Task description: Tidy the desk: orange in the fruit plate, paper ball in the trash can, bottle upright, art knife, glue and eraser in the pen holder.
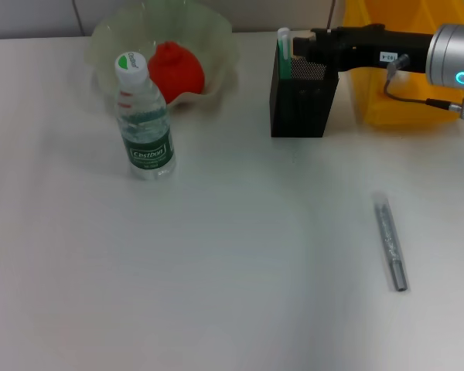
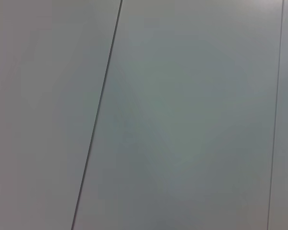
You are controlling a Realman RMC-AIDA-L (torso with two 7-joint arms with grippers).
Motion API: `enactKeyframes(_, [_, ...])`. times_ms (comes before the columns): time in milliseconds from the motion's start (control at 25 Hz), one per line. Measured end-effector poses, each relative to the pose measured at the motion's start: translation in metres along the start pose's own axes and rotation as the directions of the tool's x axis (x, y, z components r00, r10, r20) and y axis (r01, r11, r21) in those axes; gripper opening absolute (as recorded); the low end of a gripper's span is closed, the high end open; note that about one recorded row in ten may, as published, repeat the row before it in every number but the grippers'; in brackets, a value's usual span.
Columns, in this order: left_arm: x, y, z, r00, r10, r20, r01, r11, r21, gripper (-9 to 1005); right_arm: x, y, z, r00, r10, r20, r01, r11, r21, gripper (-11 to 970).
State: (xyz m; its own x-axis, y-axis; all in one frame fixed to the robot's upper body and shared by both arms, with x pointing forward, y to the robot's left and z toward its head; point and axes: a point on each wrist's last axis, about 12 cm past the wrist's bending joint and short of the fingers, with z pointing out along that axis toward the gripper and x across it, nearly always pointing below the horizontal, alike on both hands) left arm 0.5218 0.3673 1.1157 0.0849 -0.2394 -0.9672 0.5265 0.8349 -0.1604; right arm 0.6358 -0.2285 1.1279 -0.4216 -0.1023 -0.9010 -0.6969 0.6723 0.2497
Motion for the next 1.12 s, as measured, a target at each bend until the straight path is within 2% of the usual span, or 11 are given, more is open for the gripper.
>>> enactKeyframes(400, [0.004, -0.001, 0.001, 1.000, -0.008, -0.003, 0.008, 1.000, -0.001, 709, 0.004, -0.002, 0.008, 0.998, -0.022, -0.062, 0.024, 0.999, 0.035, 405])
enactKeyframes(720, [0.007, -0.001, -0.004, 1.000, -0.015, -0.009, 0.015, 1.000, -0.013, 709, -0.003, 0.001, 0.013, 0.998, -0.068, -0.011, 0.069, 0.997, 0.018, 409])
enactKeyframes(1080, [0.009, -0.001, -0.010, 1.000, -0.028, -0.009, 0.028, 0.999, -0.025, 709, -0.008, 0.002, 0.014, 0.998, -0.064, 0.006, 0.064, 0.998, 0.016, 414])
enactKeyframes(1120, [0.009, -0.001, -0.011, 1.000, -0.028, -0.009, 0.028, 0.999, -0.027, 709, -0.008, 0.002, 0.014, 0.998, -0.063, 0.006, 0.063, 0.998, 0.017, 442])
